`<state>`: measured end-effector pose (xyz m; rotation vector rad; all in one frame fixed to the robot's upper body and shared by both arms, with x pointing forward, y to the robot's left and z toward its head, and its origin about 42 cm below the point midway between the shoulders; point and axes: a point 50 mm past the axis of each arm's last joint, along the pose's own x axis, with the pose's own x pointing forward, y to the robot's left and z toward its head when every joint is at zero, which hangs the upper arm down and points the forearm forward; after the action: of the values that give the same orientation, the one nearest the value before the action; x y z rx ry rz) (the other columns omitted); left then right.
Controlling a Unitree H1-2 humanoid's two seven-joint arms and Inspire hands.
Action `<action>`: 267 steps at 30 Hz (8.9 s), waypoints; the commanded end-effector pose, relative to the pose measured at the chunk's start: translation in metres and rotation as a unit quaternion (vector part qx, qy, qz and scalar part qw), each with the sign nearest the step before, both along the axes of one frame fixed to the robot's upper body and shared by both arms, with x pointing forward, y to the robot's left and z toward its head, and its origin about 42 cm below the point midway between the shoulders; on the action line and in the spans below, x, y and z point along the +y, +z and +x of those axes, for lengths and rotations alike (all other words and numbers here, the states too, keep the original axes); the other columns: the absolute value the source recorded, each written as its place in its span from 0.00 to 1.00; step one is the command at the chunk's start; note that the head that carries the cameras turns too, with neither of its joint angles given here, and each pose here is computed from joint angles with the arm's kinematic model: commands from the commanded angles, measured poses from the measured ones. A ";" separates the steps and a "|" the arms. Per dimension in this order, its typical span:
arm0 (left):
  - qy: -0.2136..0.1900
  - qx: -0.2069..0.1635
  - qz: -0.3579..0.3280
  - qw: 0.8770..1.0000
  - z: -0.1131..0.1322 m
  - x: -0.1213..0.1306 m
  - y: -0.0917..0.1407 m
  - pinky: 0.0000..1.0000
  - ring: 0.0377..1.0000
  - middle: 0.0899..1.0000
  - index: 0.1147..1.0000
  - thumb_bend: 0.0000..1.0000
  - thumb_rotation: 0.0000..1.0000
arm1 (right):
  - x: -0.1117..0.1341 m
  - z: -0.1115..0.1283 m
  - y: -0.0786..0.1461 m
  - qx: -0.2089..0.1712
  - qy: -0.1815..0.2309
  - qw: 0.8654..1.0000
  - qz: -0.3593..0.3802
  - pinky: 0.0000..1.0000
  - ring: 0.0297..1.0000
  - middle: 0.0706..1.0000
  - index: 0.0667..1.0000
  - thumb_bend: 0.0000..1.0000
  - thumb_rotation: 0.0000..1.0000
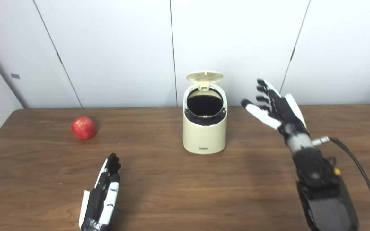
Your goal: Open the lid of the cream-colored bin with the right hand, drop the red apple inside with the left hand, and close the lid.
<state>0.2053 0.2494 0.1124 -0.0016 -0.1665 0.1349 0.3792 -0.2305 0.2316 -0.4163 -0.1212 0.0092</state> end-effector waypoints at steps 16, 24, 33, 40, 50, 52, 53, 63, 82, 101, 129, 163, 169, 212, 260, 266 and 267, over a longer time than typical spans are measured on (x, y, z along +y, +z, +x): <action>0.011 0.013 -0.004 1.000 -0.012 0.020 -0.014 0.96 0.95 0.96 0.99 0.40 0.71 | -0.020 -0.085 -0.026 0.008 0.065 0.988 0.137 0.95 0.96 0.98 0.99 0.53 0.83; 0.016 0.019 -0.003 1.000 -0.016 0.015 -0.009 0.92 0.94 0.95 0.97 0.46 0.69 | -0.021 -0.109 -0.048 -0.002 0.054 0.989 0.137 0.95 0.97 0.97 0.98 0.56 0.92; 0.020 0.011 0.011 1.000 -0.018 0.001 -0.006 0.87 0.90 0.92 0.96 0.47 0.67 | -0.037 -0.112 -0.070 0.005 0.025 0.988 0.150 1.00 1.00 1.00 1.00 0.57 0.94; 0.048 0.002 0.029 0.998 -0.017 0.006 0.009 0.80 0.89 0.92 0.96 0.50 0.49 | -0.041 -0.113 -0.075 -0.005 0.016 0.987 0.160 1.00 0.98 0.98 0.98 0.57 0.95; 0.165 0.012 0.190 0.968 -0.003 0.058 0.047 0.83 0.81 0.83 0.92 0.73 0.29 | -0.049 -0.111 -0.071 -0.005 0.027 0.985 0.171 0.98 0.95 0.96 0.96 0.61 0.93; 0.176 0.015 0.218 0.960 0.005 0.072 0.055 0.81 0.81 0.83 0.92 0.76 0.27 | -0.049 -0.110 -0.070 -0.007 0.030 0.984 0.176 0.98 0.95 0.97 0.97 0.60 0.93; 0.180 0.016 0.231 0.956 0.010 0.077 0.059 0.79 0.81 0.84 0.92 0.77 0.25 | -0.050 -0.110 -0.070 -0.008 0.031 0.984 0.177 0.97 0.95 0.96 0.97 0.60 0.93; 0.212 0.041 0.319 0.923 0.074 0.133 0.090 0.61 0.77 0.87 0.90 0.85 0.22 | -0.048 -0.112 -0.067 -0.009 0.035 0.987 0.156 0.93 0.93 0.95 0.97 0.59 0.97; 0.146 0.113 0.379 0.907 0.208 0.137 0.083 0.77 0.87 0.90 0.89 0.89 0.19 | -0.037 -0.116 -0.063 -0.006 0.022 0.990 0.141 0.96 0.96 0.96 0.97 0.63 0.96; 0.154 0.135 0.428 0.880 0.271 0.126 0.110 0.67 0.81 0.90 0.90 0.91 0.18 | -0.028 -0.118 -0.059 -0.012 0.018 0.991 0.134 0.97 0.98 0.98 0.98 0.50 1.00; 0.136 0.135 0.487 0.852 0.259 0.123 0.129 0.39 0.42 0.46 0.38 0.48 0.00 | -0.031 -0.116 -0.056 -0.017 0.011 0.993 0.116 0.96 0.96 0.95 0.98 0.51 1.00; 0.062 -0.182 0.380 0.905 0.169 -0.050 0.191 0.34 0.42 0.46 0.40 0.48 0.00 | -0.009 -0.112 -0.084 -0.020 0.015 0.996 0.086 0.95 0.94 0.92 0.96 0.54 1.00; 0.032 -0.212 0.361 0.907 0.170 -0.081 0.187 0.36 0.41 0.46 0.41 0.48 0.00 | -0.001 -0.112 -0.086 -0.022 0.010 0.997 0.072 0.88 0.92 0.91 0.96 0.53 1.00; -0.016 -0.238 0.386 0.891 0.251 -0.145 0.143 0.37 0.40 0.50 0.42 0.47 0.00 | 0.020 -0.112 -0.077 -0.026 0.010 0.997 0.078 0.85 0.92 0.93 0.95 0.51 1.00; -0.003 -0.242 0.336 0.910 0.236 -0.144 0.135 0.40 0.41 0.49 0.39 0.48 0.00 | 0.012 -0.111 -0.076 -0.003 0.018 0.999 0.046 0.92 0.88 0.85 0.93 0.53 1.00; 0.008 -0.250 0.380 0.891 0.238 -0.143 0.137 0.44 0.46 0.47 0.41 0.50 0.00 | 0.013 -0.111 -0.076 -0.003 0.024 0.998 0.058 0.88 0.86 0.83 0.93 0.53 1.00; 0.008 -0.249 0.383 0.890 0.238 -0.143 0.136 0.45 0.46 0.47 0.41 0.50 0.00 | 0.013 -0.111 -0.076 -0.003 0.025 0.998 0.059 0.87 0.86 0.83 0.93 0.53 1.00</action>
<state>0.4367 0.1108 0.2217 0.7549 -0.6432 0.0457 0.2640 -0.2194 0.1420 -0.3004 -0.0825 0.0360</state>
